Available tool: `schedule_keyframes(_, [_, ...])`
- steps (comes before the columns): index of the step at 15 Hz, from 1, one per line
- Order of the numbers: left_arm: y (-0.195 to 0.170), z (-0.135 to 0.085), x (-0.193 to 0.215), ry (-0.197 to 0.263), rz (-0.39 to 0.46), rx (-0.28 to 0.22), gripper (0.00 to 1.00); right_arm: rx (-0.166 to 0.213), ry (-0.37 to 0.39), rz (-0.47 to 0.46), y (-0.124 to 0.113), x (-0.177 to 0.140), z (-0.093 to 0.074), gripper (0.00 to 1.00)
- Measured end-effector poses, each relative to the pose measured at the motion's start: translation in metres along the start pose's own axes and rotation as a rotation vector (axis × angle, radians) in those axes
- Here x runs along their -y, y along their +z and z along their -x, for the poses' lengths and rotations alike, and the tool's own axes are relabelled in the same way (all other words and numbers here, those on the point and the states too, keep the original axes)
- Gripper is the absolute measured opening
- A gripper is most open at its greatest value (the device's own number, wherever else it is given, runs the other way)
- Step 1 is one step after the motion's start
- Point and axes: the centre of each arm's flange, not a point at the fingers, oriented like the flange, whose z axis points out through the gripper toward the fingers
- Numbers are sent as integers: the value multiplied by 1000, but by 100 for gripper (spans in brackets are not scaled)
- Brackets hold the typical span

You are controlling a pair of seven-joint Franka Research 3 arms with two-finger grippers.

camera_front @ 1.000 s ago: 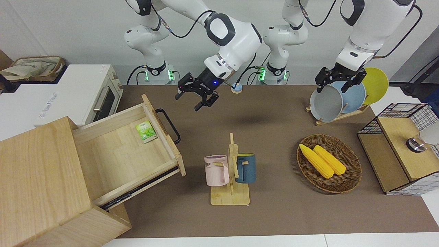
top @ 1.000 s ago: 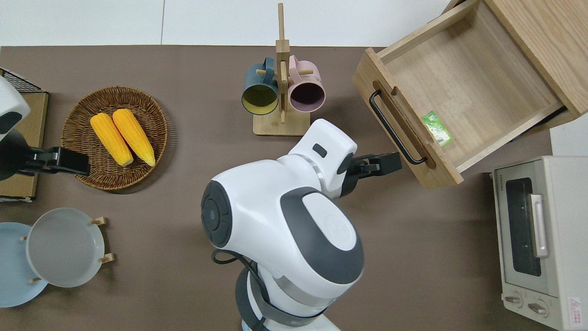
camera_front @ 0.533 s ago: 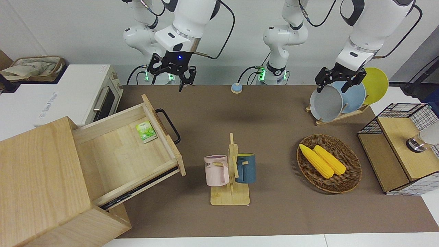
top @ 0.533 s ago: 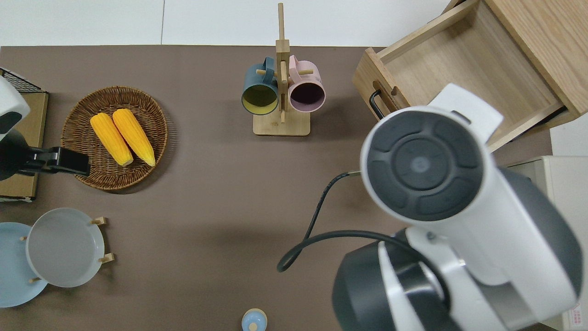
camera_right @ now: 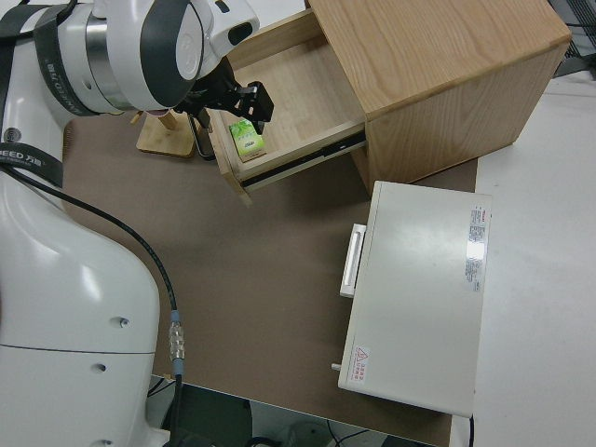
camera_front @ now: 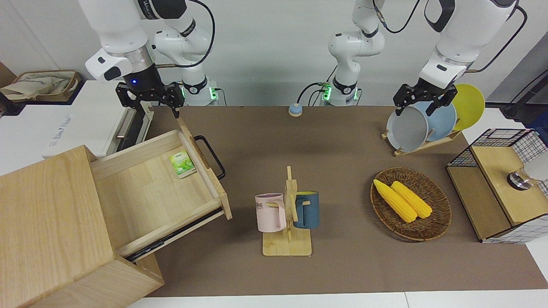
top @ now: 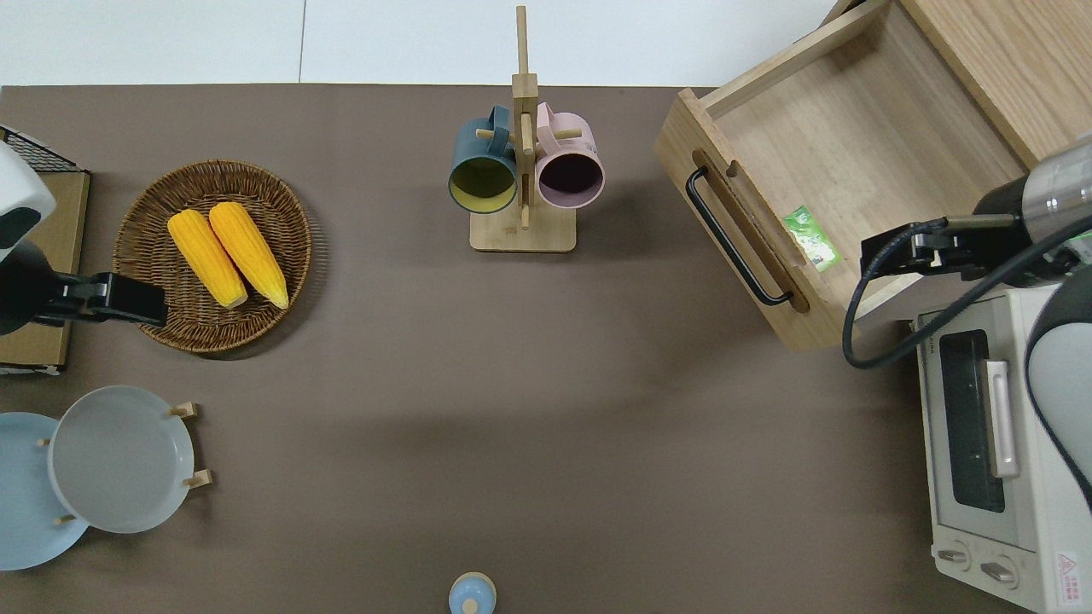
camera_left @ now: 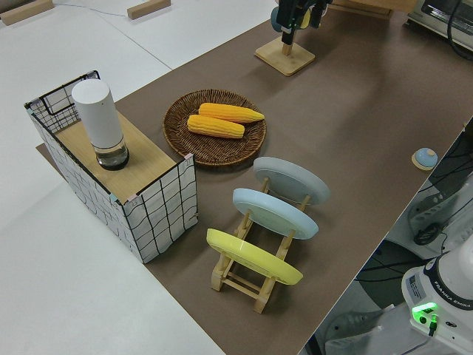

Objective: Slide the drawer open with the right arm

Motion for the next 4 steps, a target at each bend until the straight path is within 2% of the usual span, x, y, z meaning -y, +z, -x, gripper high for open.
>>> schedule_keyframes(4, [0,0,0,0,0,0,100,-3,19,-2,15,-12,-13,99])
